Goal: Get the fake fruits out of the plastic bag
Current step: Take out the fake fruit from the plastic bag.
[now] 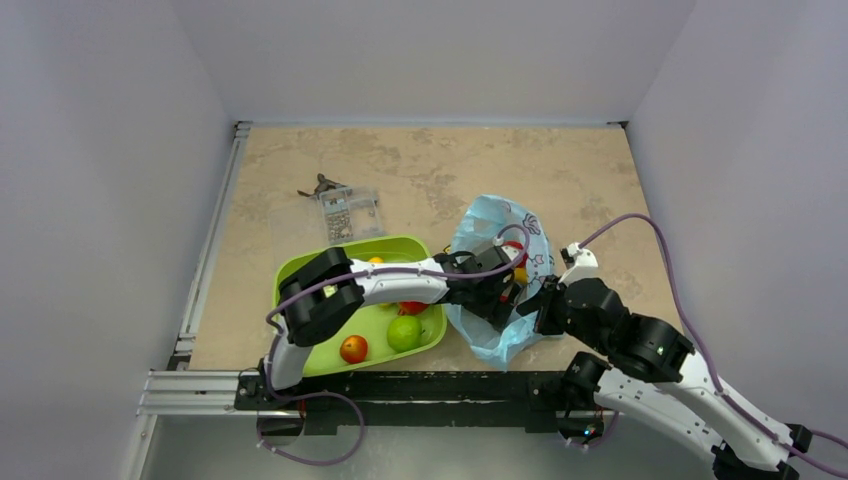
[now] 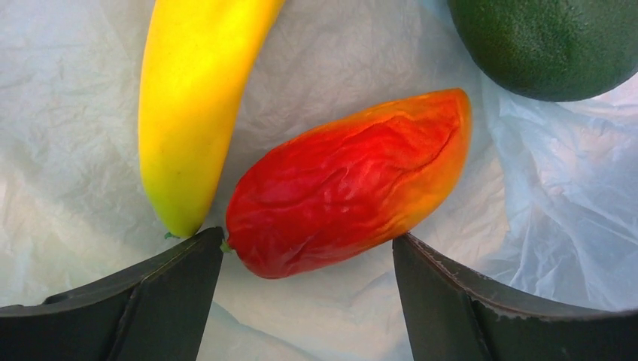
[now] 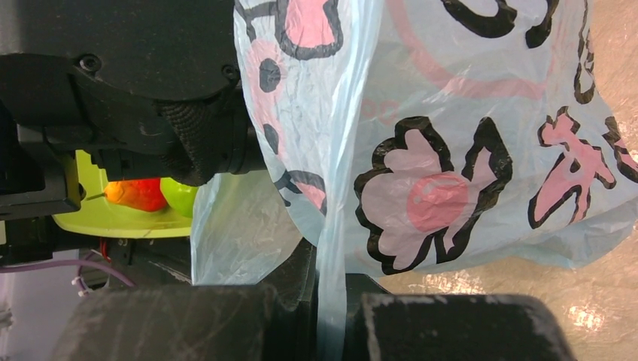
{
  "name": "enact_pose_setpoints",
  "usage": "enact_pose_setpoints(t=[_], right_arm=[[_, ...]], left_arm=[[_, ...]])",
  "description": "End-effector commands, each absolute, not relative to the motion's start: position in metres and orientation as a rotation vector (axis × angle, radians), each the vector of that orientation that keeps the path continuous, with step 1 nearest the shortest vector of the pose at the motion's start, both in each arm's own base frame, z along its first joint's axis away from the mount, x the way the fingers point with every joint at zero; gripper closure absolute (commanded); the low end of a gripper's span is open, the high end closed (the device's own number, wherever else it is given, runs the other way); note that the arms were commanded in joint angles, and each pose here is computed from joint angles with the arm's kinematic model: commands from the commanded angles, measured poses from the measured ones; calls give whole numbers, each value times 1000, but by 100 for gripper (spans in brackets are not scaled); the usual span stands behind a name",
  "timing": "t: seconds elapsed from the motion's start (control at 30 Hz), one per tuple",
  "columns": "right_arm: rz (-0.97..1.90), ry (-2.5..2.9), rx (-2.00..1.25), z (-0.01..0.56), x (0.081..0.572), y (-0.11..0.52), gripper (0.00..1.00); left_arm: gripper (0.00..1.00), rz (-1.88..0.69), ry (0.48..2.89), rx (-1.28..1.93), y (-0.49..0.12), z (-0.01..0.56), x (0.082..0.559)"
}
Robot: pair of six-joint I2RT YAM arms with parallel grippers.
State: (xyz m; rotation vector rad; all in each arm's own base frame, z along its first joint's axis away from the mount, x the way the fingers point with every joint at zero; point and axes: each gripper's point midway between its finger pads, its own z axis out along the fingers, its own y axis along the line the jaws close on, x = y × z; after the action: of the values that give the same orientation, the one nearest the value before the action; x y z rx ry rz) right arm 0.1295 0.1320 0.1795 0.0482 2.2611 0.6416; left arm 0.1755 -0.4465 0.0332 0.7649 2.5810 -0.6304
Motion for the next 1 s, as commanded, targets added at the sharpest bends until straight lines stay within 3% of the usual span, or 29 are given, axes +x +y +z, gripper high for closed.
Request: enact_pose_setpoints(t=[0.0,0.23,0.63,0.83,0.97], right_arm=[[645,2232,49,185,133,133,100],[647,2233,47,185,133,134,100],[665,2213,49,188,133,133,100],[650,2236,35,185,133,135,100],[665,2217,42,188,132,134,100]], left_arm=[[16,-728,2462,696,-453,75,185],[13,-787,2389,671,-459,105,189],[11,-719,2481,725,-473,66,190],[19,-652,2539,748,-466,37,187],[32,-624,2530,745,-462,37,191]])
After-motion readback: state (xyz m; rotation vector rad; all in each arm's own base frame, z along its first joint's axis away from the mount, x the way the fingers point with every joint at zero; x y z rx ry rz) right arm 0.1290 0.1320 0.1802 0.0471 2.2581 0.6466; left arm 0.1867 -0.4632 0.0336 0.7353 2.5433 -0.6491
